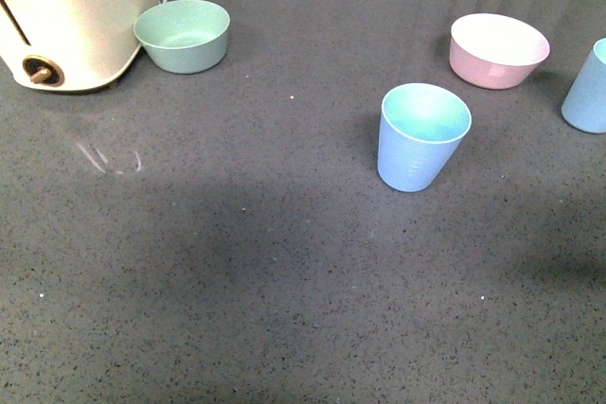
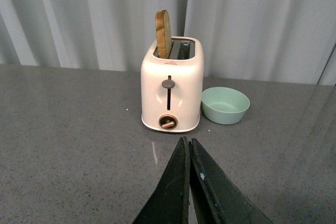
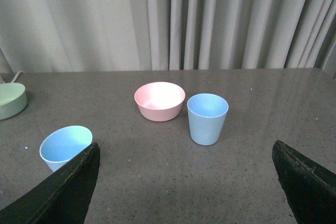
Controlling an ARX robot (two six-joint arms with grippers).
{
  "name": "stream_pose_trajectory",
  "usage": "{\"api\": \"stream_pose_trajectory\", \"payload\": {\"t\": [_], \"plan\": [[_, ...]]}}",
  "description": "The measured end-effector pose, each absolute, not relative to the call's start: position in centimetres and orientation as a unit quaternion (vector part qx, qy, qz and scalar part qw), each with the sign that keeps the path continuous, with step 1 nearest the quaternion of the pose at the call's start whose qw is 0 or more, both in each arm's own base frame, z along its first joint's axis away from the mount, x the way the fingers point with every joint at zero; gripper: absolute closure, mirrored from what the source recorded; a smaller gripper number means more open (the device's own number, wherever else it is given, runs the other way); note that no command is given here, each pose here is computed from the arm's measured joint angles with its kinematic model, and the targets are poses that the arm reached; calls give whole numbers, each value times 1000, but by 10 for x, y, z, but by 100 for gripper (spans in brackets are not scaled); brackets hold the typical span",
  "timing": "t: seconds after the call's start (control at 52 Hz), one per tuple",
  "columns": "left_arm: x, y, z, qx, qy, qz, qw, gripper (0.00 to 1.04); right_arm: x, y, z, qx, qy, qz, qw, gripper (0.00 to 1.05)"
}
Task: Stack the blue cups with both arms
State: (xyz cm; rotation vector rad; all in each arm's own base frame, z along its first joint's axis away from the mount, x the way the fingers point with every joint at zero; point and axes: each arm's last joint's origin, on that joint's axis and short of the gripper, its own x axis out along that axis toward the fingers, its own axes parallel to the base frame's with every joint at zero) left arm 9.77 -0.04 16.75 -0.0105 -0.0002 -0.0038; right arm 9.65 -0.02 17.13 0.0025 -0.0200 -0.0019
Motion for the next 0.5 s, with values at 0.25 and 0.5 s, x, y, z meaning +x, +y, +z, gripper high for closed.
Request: {"api": "stream_pose_trajectory", "payload": {"t": [0.25,0.5], "plan": [[98,0,167,-5,0,-2,1000,88,97,0,171,1,-10,-1,1000,9],[98,0,167,-5,0,-2,1000,49,97,0,171,1,-10,-1,1000,9]]}}
